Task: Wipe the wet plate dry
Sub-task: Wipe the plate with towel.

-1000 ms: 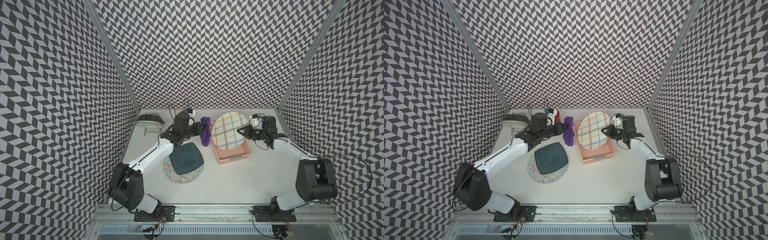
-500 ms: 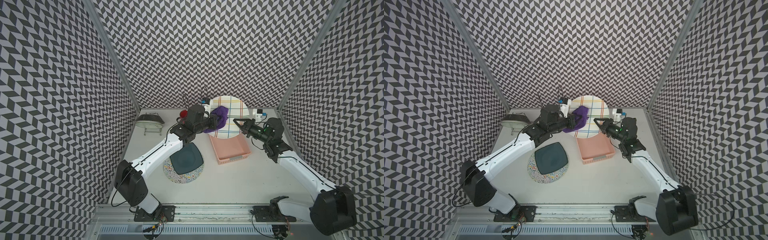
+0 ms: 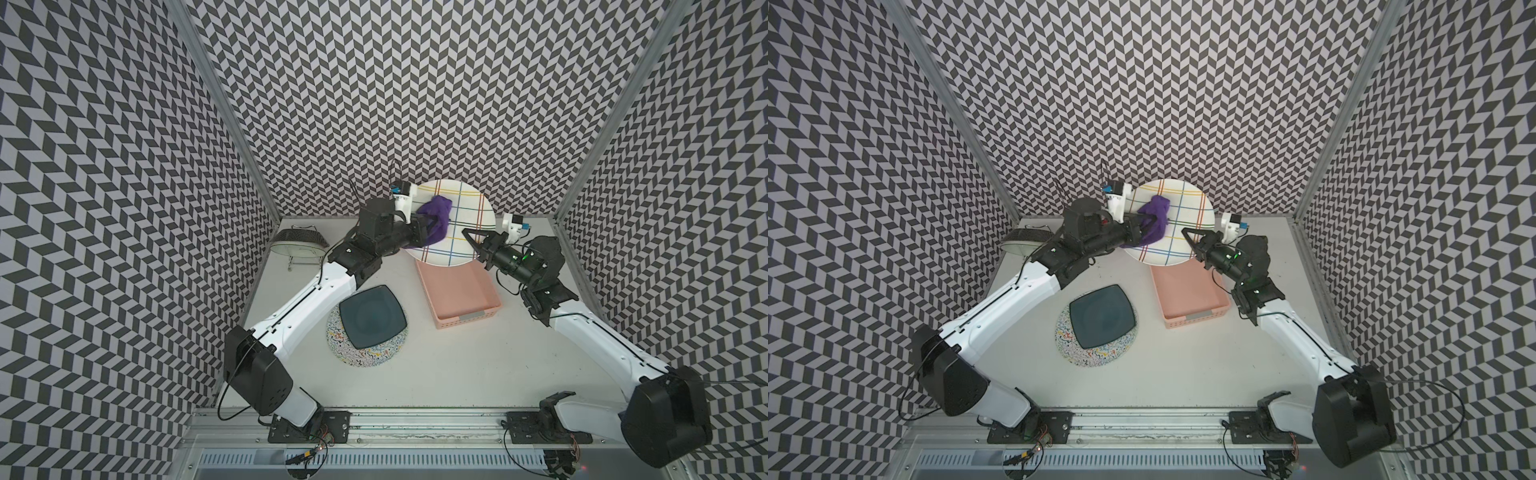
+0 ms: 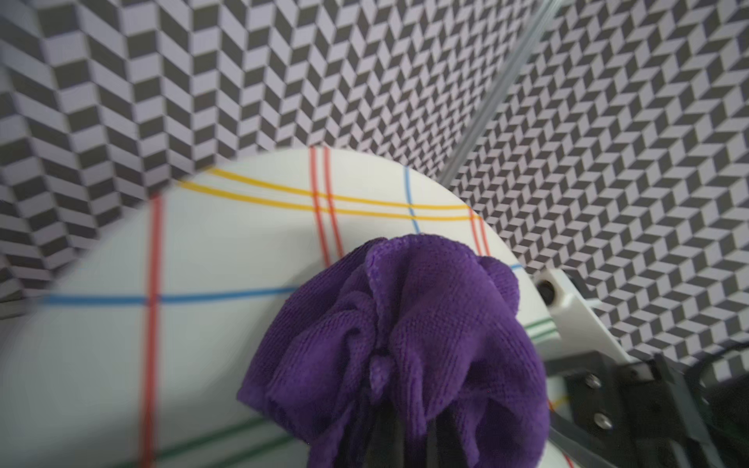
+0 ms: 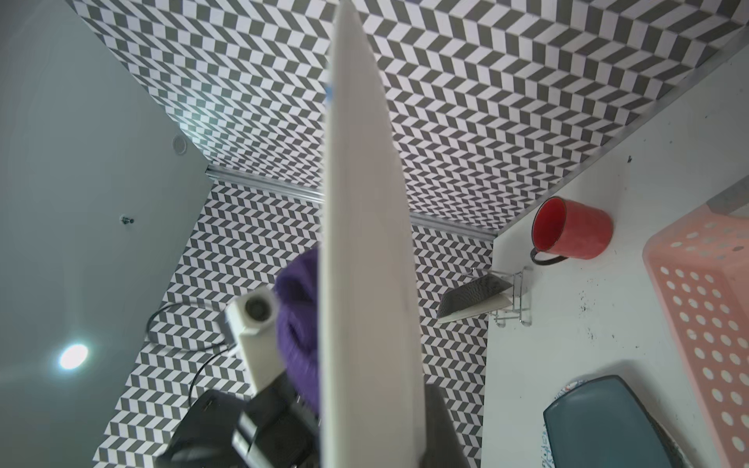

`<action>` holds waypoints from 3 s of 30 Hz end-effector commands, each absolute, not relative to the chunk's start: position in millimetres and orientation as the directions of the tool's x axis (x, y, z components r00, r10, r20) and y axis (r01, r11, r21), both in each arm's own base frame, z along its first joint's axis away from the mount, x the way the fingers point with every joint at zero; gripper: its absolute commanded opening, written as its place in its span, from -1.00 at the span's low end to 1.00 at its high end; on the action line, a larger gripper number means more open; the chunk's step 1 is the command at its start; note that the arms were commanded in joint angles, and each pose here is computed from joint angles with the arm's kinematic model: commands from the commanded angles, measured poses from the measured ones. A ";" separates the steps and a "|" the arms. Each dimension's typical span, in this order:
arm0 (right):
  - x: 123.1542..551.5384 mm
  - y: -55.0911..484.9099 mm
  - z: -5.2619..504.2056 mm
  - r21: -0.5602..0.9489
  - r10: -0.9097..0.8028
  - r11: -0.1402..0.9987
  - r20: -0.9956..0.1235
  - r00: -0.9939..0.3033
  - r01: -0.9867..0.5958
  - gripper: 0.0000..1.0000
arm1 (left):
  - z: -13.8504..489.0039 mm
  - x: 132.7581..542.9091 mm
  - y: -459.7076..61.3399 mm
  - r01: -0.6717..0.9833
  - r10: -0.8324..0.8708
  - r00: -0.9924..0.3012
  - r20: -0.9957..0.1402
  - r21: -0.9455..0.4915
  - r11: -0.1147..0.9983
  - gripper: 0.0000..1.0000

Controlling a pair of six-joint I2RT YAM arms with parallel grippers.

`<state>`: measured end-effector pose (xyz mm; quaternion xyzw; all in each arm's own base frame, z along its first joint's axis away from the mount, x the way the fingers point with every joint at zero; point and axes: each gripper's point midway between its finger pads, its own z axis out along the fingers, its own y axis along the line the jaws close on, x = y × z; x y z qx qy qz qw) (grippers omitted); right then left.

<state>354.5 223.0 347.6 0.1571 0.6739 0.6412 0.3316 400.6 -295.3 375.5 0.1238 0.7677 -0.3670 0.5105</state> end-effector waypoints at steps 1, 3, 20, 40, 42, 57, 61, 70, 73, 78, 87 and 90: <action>271.7 237.5 482.2 0.771 0.568 -0.050 -0.500 -0.653 -0.634 -1.00 | 322.7 401.5 -296.0 0.513 -0.045 -0.565 -0.824 -0.394 0.763 -1.00; 261.3 238.3 489.9 0.753 0.563 -0.076 -0.509 -0.651 -0.654 -1.00 | 318.3 377.7 -333.9 0.592 0.028 -0.558 -0.829 -0.375 0.714 -1.00; 251.2 259.3 507.6 0.617 0.544 0.005 -0.662 -0.516 -0.787 -1.00 | 378.3 394.2 -351.8 0.694 -0.043 -0.458 -0.888 -0.387 0.607 -1.00; 285.2 214.4 548.4 0.605 0.634 0.006 -0.618 -0.465 -0.796 -1.00 | 374.3 357.3 -347.2 0.678 -0.091 -0.502 -0.860 -0.457 0.576 -1.00; 297.9 189.2 556.7 0.621 0.684 0.001 -0.572 -0.452 -0.784 -1.00 | 402.1 372.9 -328.7 0.655 -0.218 -0.526 -0.822 -0.555 0.512 -1.00; 276.2 163.4 537.0 0.628 0.655 -0.274 -0.433 -0.619 -0.729 -1.00 | 554.1 303.5 -264.3 0.613 -0.505 -0.781 -0.368 -0.610 -0.502 -1.00; 276.5 184.8 514.1 0.690 0.623 -0.257 -0.417 -0.662 -0.677 -1.00 | 587.0 276.9 -269.6 0.580 -0.457 -0.815 -0.357 -0.493 -0.648 -1.00; 279.7 188.9 556.8 0.615 0.675 -0.259 -0.436 -0.595 -0.745 -1.00 | 598.5 234.7 -302.5 0.511 -0.353 -0.850 -0.391 -0.453 -0.730 -1.00; 297.1 171.9 577.2 0.595 0.724 -0.216 -0.434 -0.536 -0.774 -1.00 | 598.2 218.9 -307.6 0.524 -0.335 -0.834 -0.438 -0.442 -0.728 -1.00; 299.7 162.1 572.2 0.587 0.706 -0.200 -0.469 -0.530 -0.785 -1.00 | 619.6 220.6 -269.7 0.592 -0.420 -0.790 -0.447 -0.374 -0.714 -1.00; 263.9 226.9 554.5 0.574 0.593 -0.253 -0.545 -0.594 -0.779 -1.00 | 633.2 235.1 -278.7 0.560 -0.414 -0.809 -0.417 -0.337 -0.757 -1.00; 280.3 229.7 567.5 0.567 0.605 -0.252 -0.540 -0.585 -0.784 -1.00 | 632.2 218.1 -299.7 0.542 -0.369 -0.809 -0.457 -0.339 -0.769 -1.00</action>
